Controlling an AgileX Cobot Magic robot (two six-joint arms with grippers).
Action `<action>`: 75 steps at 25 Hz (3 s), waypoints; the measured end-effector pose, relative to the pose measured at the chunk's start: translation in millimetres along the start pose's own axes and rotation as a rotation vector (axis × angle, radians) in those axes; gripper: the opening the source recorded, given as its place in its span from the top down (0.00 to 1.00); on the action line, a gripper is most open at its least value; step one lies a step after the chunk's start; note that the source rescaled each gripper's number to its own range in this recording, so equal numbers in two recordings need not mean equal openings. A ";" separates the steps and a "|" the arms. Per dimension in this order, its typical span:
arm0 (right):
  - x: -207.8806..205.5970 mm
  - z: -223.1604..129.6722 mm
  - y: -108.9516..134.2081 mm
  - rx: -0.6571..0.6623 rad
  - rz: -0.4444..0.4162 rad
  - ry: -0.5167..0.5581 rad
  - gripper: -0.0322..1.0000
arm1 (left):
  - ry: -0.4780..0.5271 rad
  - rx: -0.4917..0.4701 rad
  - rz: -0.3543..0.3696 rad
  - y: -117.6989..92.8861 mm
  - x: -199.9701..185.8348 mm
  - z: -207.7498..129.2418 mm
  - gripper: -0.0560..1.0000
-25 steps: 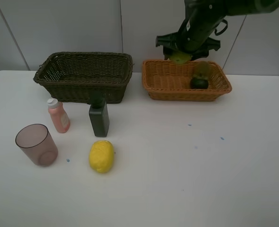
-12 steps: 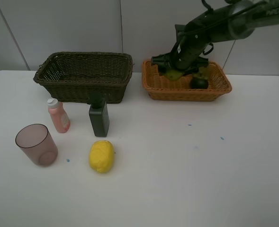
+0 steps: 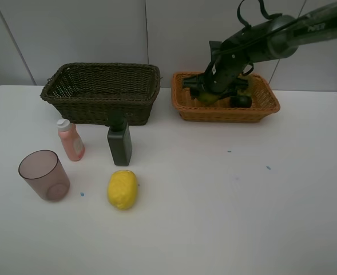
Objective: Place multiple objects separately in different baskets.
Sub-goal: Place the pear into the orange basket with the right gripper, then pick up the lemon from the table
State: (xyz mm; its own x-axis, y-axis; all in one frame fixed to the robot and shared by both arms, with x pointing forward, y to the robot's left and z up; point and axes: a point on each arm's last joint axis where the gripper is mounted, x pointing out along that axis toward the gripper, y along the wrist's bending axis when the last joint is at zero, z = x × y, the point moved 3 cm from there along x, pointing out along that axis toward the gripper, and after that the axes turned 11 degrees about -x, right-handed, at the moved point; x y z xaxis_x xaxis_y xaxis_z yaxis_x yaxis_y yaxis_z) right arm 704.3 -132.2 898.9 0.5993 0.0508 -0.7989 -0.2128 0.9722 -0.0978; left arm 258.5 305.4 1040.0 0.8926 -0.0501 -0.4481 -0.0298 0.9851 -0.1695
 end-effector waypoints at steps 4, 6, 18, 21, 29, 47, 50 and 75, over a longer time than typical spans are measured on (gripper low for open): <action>0.0 0.1 0.0 0.000 0.000 -0.001 0.28 | 0.000 0.000 0.000 0.0 0.0 0.0 0.00; 0.0 0.5 0.2 0.000 0.002 -0.004 0.28 | 0.000 0.000 0.000 0.0 0.0 0.0 0.00; -0.4 0.8 0.6 0.006 0.005 -0.005 0.28 | 0.000 0.000 0.000 0.0 0.0 0.0 0.00; -0.7 0.9 0.9 0.013 0.008 -0.005 0.19 | 0.000 0.000 0.000 0.0 0.0 0.0 0.00; -8.3 4.0 1.3 0.016 0.006 -0.006 0.01 | 0.000 0.000 0.000 0.0 0.0 0.0 0.00; -147.3 22.6 31.6 -0.001 -0.007 0.034 0.01 | 0.000 0.000 0.000 0.0 0.0 0.0 0.00; -175.9 15.0 44.6 0.011 0.027 0.082 0.01 | 0.000 0.000 0.000 0.0 0.0 0.0 0.00; -217.5 -84.9 158.2 -0.050 0.297 0.389 0.01 | 0.000 0.000 0.000 0.0 0.0 0.0 0.00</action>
State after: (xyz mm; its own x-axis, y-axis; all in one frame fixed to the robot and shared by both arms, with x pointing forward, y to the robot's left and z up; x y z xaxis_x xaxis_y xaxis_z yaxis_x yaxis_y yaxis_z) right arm 474.7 -8.9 1006.8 0.1763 0.2259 -0.9581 -0.3737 0.9158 0.1471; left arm 258.5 305.4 1040.0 0.8926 -0.0501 -0.4481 -0.0297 0.9851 -0.1693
